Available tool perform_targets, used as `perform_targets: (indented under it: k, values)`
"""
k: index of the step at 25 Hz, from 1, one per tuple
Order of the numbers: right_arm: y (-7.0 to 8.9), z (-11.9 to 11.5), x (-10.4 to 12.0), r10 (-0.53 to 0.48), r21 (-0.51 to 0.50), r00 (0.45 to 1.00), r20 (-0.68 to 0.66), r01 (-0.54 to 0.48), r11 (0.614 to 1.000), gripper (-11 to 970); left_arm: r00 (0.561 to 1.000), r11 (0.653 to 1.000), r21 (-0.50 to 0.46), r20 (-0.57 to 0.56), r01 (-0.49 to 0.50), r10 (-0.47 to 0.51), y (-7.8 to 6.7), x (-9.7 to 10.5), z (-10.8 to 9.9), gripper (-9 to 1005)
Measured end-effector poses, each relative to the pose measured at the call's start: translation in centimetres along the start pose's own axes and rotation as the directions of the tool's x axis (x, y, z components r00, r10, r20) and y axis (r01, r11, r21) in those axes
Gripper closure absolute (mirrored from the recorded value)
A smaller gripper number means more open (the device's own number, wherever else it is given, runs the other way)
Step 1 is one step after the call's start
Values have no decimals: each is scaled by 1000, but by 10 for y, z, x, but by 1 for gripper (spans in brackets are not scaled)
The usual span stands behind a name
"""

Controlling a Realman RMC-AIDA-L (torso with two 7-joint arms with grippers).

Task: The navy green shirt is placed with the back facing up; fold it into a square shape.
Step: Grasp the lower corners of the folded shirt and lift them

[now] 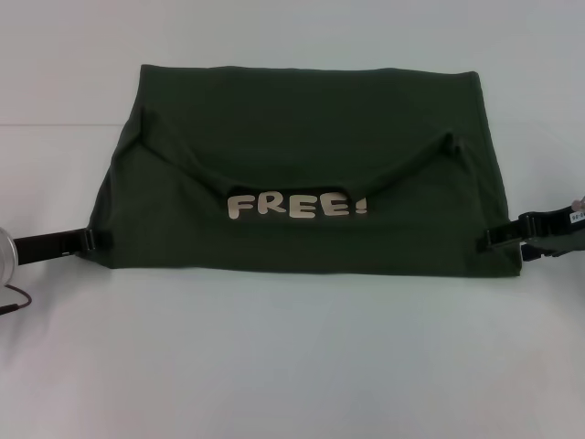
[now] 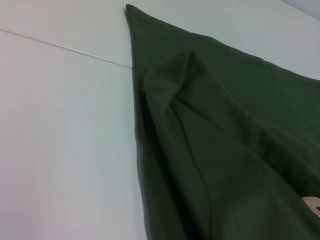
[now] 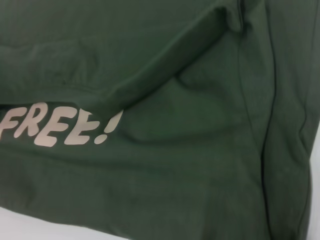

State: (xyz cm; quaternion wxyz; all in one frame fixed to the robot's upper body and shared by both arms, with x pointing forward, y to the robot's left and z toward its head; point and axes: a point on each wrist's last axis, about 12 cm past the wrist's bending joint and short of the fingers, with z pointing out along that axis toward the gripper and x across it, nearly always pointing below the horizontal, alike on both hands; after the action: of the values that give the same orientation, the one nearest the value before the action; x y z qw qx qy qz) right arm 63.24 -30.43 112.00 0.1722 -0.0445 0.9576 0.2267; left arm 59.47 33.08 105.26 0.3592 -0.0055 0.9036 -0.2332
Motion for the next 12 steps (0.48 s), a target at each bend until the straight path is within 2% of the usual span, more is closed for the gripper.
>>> perform_targets:
  k: [12]
  values:
    - [5,21,5,-23,31,999,45,21,999,61,1000,1000,4,3,0,0,-2,-1,1,991]
